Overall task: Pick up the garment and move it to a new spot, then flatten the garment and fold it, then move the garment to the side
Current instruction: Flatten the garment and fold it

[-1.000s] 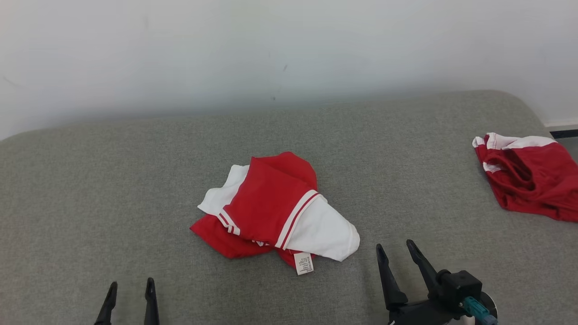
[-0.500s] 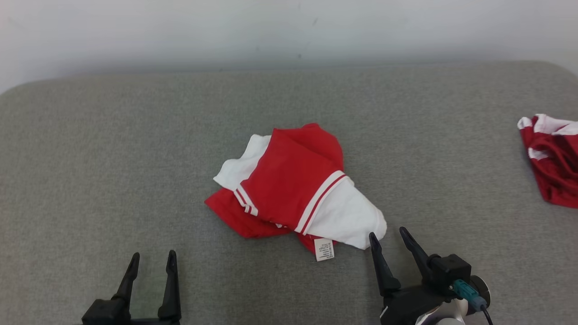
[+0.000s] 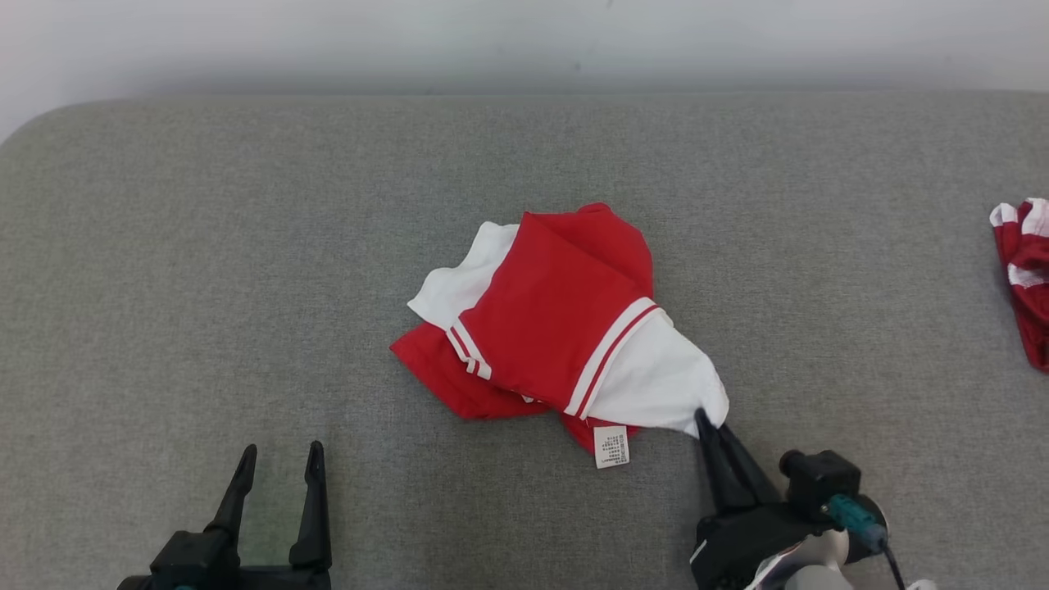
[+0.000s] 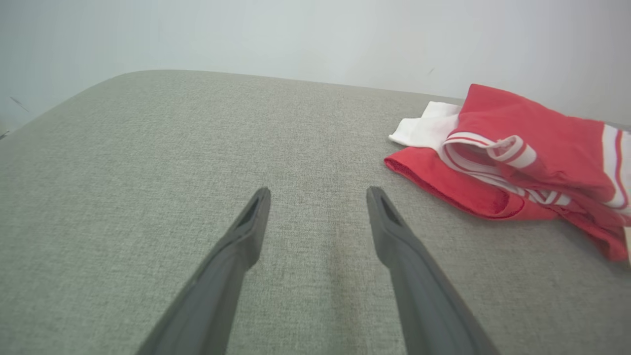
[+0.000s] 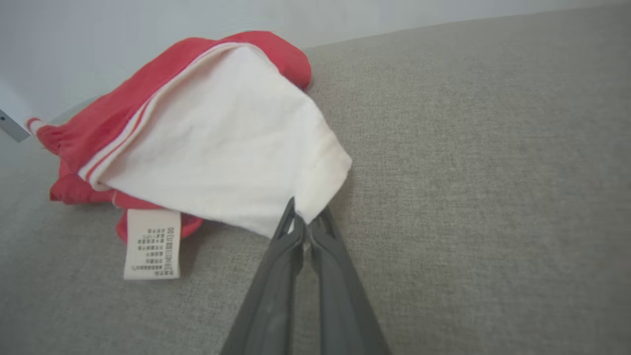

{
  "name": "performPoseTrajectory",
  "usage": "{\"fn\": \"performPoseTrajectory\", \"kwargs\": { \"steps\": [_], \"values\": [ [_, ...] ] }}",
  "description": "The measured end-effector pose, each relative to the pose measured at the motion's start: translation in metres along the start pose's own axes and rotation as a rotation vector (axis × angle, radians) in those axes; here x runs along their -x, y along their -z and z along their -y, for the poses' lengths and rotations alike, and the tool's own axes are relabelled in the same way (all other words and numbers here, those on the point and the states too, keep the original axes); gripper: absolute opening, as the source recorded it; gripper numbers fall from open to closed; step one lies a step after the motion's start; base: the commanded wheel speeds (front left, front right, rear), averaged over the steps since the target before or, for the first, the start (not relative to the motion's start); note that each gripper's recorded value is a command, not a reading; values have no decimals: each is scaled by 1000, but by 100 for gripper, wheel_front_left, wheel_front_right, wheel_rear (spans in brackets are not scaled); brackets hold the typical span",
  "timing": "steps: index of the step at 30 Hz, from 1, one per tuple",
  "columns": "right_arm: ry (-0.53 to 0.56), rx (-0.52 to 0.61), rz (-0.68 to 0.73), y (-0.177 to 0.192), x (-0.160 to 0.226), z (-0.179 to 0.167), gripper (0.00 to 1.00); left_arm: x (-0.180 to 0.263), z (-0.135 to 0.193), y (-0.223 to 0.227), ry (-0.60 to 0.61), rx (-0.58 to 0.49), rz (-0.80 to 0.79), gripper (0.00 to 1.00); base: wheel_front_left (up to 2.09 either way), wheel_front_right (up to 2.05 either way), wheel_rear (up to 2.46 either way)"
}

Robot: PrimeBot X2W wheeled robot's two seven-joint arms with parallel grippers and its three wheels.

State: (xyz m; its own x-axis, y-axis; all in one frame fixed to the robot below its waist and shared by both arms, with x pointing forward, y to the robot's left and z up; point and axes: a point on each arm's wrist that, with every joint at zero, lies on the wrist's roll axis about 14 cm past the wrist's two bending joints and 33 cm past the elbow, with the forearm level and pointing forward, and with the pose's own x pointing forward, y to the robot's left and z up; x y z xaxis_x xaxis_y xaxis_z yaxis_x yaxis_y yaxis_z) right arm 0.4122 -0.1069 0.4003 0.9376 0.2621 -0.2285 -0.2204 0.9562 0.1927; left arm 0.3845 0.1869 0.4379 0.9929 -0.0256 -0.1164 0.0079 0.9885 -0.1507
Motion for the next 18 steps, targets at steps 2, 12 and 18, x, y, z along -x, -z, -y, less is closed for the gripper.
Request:
{"fn": "performPoseTrajectory", "kwargs": {
  "steps": [2,12,18],
  "values": [
    [11,-22,44,-14,-1,3,0,-1,2,-1,7,-1,4,100,0,0,0],
    [-124,40,418,-155,-12,-20,0,-2,17,-7,51,-1,22,100,0,0,0],
    [-140,243,543,-230,-15,-1,0,0,25,-11,76,-3,33,100,0,0,0]
  ]
}}
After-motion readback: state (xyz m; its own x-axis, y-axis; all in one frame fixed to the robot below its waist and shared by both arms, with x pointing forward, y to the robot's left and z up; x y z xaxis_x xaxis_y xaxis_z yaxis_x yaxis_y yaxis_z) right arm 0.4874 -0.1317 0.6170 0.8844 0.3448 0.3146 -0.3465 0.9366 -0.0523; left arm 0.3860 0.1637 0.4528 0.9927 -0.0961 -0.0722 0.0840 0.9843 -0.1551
